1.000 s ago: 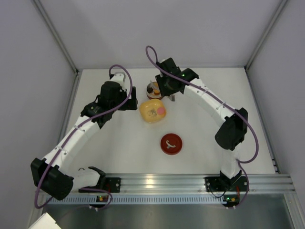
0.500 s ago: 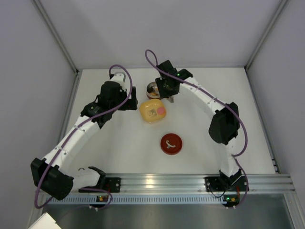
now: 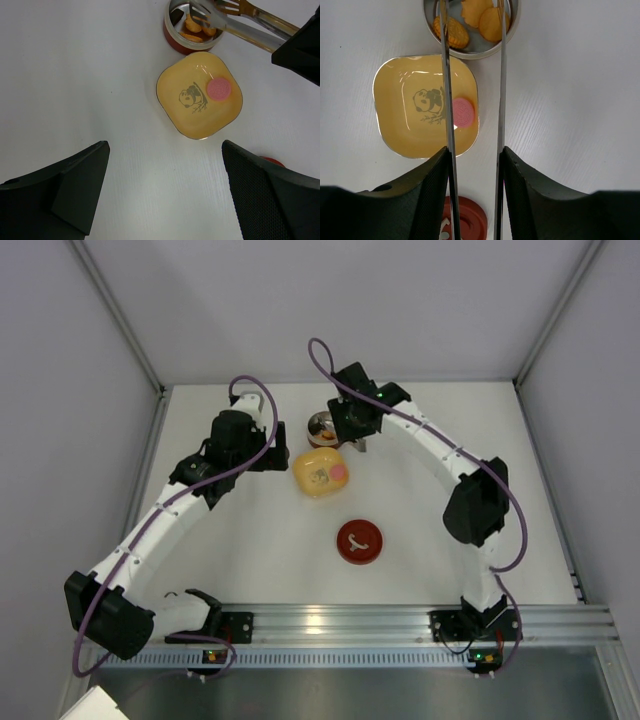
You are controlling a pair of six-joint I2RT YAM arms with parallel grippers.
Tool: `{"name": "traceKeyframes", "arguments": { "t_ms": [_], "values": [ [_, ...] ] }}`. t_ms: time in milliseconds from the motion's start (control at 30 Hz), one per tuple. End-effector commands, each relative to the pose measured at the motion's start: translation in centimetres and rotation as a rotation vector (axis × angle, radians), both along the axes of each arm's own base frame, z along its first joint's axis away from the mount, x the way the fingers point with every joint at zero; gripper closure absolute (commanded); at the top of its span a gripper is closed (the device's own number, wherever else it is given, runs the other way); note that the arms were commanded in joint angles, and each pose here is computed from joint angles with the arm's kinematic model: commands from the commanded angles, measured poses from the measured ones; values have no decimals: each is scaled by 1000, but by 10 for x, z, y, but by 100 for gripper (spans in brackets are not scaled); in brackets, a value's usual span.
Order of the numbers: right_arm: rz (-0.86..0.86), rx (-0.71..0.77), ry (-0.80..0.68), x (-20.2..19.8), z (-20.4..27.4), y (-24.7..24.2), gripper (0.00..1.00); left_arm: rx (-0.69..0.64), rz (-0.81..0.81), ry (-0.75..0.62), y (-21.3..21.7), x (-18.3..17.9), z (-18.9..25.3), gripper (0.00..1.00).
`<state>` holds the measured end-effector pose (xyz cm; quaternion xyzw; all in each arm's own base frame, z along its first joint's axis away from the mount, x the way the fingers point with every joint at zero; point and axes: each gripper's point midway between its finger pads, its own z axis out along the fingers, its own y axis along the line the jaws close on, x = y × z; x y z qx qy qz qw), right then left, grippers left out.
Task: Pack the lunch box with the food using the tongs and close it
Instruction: Place the fake food in the packing box, then pick up the fake food from the plate.
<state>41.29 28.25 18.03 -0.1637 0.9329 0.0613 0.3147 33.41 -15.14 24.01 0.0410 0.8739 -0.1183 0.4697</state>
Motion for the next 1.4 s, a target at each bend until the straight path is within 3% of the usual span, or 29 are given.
{"name": "traceKeyframes", "arguments": {
  "t_ms": [0, 500, 1367],
  "values": [
    [1, 67, -97, -16, 55, -9, 57, -12, -7, 0, -3, 2, -1, 1],
    [90, -18, -41, -94, 35, -11, 57, -18, -12, 3, -4, 1, -1, 1],
    [104, -201, 12, -107, -16, -13, 58, -18, -13, 1, -4, 1, 0, 1]
  ]
}}
